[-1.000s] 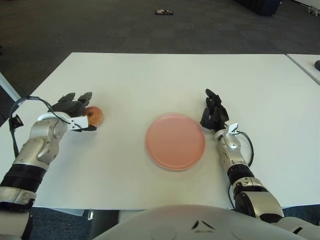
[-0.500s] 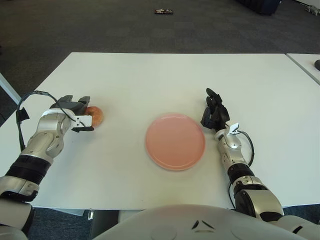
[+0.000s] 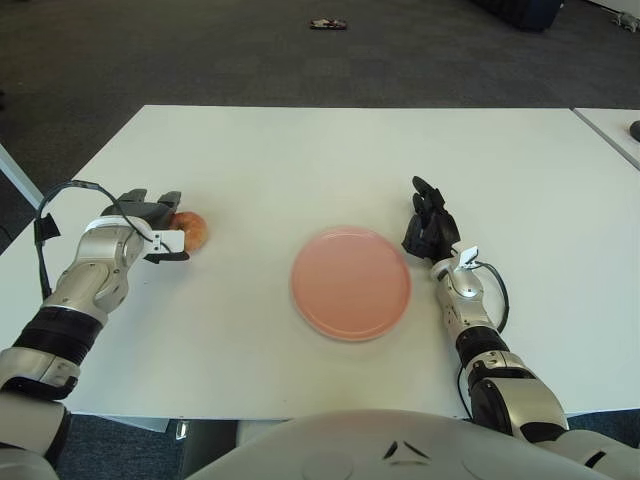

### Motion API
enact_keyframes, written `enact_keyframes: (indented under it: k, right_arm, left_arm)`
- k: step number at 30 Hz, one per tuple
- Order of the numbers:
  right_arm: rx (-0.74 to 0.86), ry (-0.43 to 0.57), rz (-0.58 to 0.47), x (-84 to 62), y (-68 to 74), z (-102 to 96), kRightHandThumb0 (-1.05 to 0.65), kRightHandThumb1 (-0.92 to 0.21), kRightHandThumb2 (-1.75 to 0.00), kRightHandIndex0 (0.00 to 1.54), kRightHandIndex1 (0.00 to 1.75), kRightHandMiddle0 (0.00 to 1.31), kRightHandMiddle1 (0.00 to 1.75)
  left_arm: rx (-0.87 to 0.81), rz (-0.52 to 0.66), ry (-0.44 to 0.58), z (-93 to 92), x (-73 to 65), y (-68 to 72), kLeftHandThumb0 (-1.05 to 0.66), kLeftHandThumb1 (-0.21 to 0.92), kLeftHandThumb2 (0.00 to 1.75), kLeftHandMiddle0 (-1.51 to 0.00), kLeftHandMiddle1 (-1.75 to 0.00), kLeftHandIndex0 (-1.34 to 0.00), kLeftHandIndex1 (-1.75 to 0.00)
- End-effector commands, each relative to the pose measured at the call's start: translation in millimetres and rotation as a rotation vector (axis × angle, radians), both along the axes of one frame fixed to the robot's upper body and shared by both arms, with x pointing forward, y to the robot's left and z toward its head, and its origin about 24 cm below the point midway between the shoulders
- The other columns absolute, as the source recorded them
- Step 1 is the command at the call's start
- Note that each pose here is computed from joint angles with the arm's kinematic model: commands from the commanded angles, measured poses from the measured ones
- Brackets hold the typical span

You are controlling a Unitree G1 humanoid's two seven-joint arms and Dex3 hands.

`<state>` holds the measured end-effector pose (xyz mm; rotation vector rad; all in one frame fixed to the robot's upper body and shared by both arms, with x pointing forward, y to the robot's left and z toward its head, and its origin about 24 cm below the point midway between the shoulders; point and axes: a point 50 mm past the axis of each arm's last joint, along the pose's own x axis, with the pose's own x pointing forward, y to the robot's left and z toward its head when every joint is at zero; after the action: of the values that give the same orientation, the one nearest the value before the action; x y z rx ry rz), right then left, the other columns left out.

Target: Put the apple into the plate.

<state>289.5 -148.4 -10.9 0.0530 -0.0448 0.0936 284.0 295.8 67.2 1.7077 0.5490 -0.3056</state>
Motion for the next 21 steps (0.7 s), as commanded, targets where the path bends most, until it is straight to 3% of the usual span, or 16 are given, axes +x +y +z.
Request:
enact_keyframes:
  k: [1, 21]
  right_arm:
    - [0.003, 0.090, -0.028, -10.8, -7.3, -17.8, -0.37, -0.55, -1.36, 0.15, 0.00, 0.00, 0.38]
    - [-0.008, 0.092, -0.026, -11.0, -8.0, -18.0, -0.39, -0.60, -1.29, 0.15, 0.00, 0.00, 0.39]
  left_arm:
    - [-0.008, -0.018, -0.012, -2.9, 4.3, -3.7, -1.05, 0.92, 0.38, 0.00, 0.00, 0.00, 0.00]
    - [-0.081, -0.056, -0.107, -8.7, 4.9, -4.1, -1.05, 0.92, 0.35, 0.00, 0.00, 0.00, 0.00]
